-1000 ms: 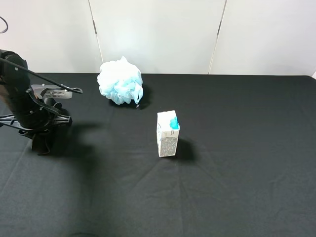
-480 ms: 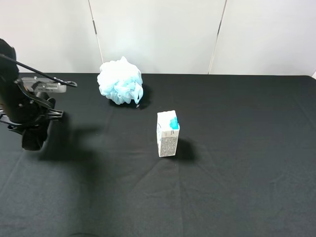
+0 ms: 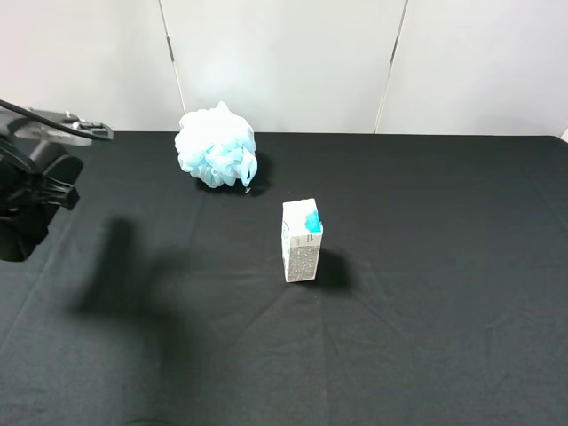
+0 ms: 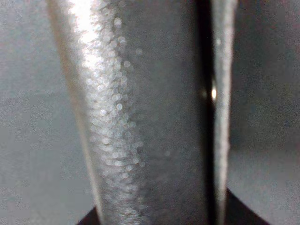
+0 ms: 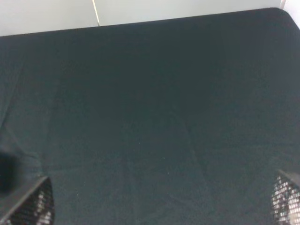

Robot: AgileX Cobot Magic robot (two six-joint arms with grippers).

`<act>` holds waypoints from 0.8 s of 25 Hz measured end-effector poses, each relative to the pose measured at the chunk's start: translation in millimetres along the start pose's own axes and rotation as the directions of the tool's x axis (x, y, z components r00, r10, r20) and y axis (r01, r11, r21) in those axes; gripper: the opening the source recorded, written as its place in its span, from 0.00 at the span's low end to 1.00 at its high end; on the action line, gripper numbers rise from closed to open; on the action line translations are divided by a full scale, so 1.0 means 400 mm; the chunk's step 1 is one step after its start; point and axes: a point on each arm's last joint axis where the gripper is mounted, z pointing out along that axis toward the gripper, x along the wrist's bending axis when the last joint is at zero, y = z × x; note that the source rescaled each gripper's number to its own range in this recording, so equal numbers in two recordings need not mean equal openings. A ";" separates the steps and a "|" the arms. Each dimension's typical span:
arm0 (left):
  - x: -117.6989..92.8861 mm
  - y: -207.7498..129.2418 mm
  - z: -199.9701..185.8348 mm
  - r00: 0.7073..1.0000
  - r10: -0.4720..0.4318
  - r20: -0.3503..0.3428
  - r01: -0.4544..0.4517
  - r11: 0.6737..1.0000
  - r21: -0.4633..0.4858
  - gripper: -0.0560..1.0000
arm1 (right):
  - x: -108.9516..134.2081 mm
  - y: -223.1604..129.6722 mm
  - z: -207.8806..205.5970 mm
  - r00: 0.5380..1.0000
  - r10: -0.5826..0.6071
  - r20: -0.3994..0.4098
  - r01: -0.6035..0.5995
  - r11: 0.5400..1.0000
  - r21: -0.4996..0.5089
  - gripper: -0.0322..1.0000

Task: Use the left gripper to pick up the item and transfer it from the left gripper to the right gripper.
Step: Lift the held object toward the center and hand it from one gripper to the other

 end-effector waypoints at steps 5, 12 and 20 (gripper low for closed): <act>0.006 -0.032 -0.066 0.999 0.033 -0.002 -0.033 0.999 -0.029 0.06 | 0.000 0.000 0.000 1.000 0.000 0.000 0.000 1.000 0.000 1.00; -0.014 -0.010 -0.155 0.989 0.094 0.111 -0.088 0.994 -0.061 0.06 | 0.000 0.000 0.000 1.000 0.000 0.000 0.000 1.000 0.000 1.00; -0.044 0.010 -0.212 0.970 0.183 0.160 -0.164 0.979 -0.122 0.06 | 0.000 0.000 0.000 1.000 0.000 0.000 0.000 1.000 0.000 1.00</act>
